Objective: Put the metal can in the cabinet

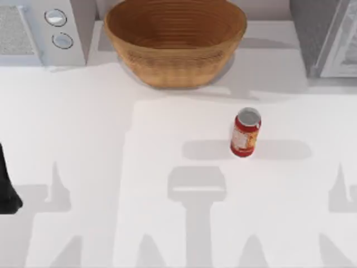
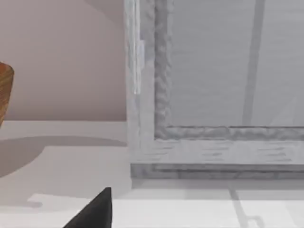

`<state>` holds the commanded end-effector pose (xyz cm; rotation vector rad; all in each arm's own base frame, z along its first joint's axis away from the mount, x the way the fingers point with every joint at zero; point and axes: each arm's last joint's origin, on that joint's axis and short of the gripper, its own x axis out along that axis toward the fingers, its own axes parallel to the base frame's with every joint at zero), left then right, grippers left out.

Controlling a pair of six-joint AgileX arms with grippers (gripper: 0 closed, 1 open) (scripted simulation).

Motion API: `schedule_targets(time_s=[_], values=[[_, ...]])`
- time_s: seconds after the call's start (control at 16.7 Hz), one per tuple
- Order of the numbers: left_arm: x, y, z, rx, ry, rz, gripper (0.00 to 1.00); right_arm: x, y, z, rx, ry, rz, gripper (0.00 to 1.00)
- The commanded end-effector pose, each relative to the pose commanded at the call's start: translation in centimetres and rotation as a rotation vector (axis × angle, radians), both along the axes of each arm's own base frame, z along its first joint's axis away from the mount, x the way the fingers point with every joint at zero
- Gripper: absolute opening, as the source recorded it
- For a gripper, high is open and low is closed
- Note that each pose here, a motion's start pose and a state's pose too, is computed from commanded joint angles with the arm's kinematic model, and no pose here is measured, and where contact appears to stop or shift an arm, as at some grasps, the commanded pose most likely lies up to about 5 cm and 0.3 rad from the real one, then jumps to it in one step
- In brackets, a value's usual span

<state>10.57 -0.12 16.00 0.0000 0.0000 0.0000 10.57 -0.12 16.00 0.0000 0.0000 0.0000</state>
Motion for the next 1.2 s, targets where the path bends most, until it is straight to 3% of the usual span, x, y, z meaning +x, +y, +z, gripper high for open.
schedule_targets(time_s=[0.36,0.66,0.96,1.2], values=[[0.0,0.0,0.0,0.0,0.0,0.0,1.0,0.4,0.1,0.3,-0.026,0.017,-0.015,1.0],[0.0,0.0,0.0,0.0,0.0,0.0,1.0,1.9,1.2,3.7,-0.047,-0.07,-0.002,1.0],[0.0,0.0,0.0,0.0,0.0,0.0,1.0,5.5,3.8,6.8,-0.046,-0.152,0.017,1.0],[0.0,0.0,0.0,0.0,0.0,0.0,1.0,9.4,7.6,7.0,-0.03,-0.172,0.021,1.0]])
